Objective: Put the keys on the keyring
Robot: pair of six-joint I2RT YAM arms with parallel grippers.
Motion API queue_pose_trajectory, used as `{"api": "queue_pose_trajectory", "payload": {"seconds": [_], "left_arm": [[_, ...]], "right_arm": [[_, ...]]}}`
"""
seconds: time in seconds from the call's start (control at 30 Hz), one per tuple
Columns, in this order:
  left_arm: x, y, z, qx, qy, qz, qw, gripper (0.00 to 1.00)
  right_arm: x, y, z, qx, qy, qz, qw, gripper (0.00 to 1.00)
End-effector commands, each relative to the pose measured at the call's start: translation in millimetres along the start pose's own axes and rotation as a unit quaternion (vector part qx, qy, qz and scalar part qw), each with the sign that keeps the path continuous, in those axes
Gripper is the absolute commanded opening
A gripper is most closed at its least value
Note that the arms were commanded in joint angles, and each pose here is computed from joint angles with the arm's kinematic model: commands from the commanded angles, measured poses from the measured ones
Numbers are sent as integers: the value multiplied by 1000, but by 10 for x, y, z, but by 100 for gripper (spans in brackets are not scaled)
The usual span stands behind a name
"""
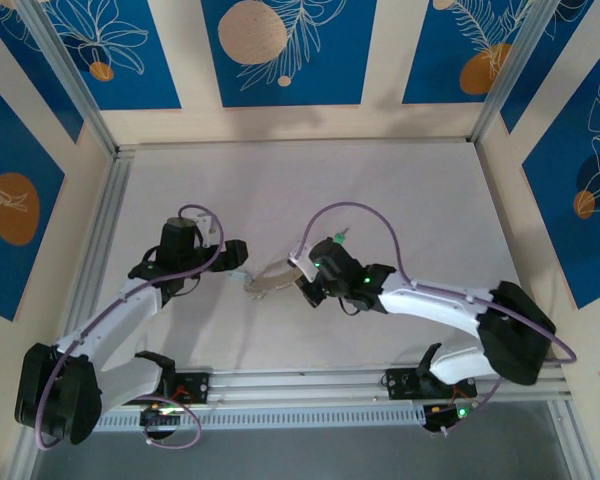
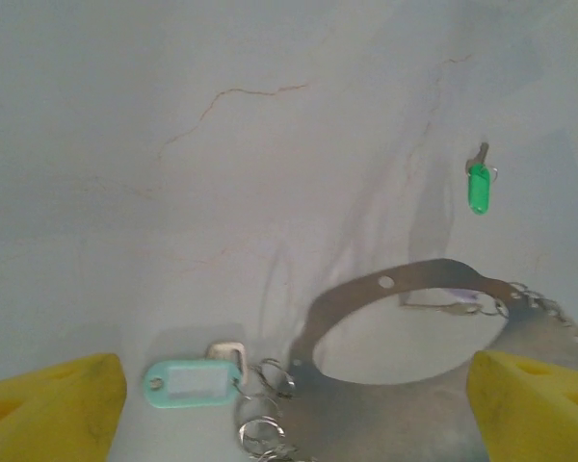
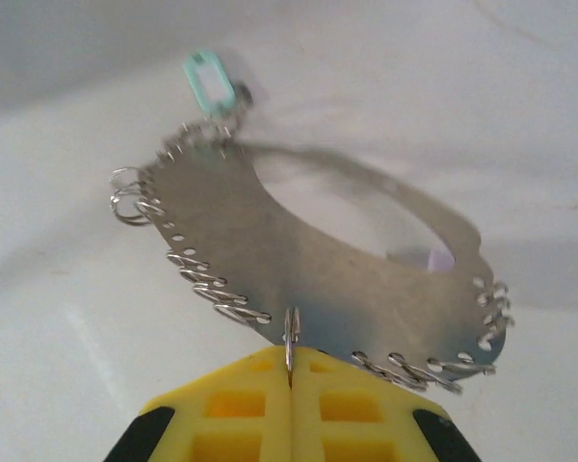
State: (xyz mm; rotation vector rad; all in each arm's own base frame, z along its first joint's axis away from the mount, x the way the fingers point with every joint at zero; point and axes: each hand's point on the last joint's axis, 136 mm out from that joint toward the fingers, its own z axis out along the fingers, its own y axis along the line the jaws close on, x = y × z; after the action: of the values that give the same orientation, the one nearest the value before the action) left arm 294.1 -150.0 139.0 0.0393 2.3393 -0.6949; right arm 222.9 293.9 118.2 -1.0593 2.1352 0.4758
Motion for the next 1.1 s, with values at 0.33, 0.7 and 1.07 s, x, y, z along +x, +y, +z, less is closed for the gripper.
{"api": "queue_pose_trajectory", "payload": {"seconds": [0.33,0.7,1.07], "left_arm": [[-24,-1771,-967,375,-100,200,900,65],[279,-2319,-1443,491,-71,283,821,34],[382,-2446,-1724,529,-58,309,788,38]], "right_arm": [[-788,608,-1367,-228,-198,-74,950,0],[-920,778,-1716,-291,-242,-87,921,0],[-983,776,-1853,-316,-264,-82,908,0]]}}
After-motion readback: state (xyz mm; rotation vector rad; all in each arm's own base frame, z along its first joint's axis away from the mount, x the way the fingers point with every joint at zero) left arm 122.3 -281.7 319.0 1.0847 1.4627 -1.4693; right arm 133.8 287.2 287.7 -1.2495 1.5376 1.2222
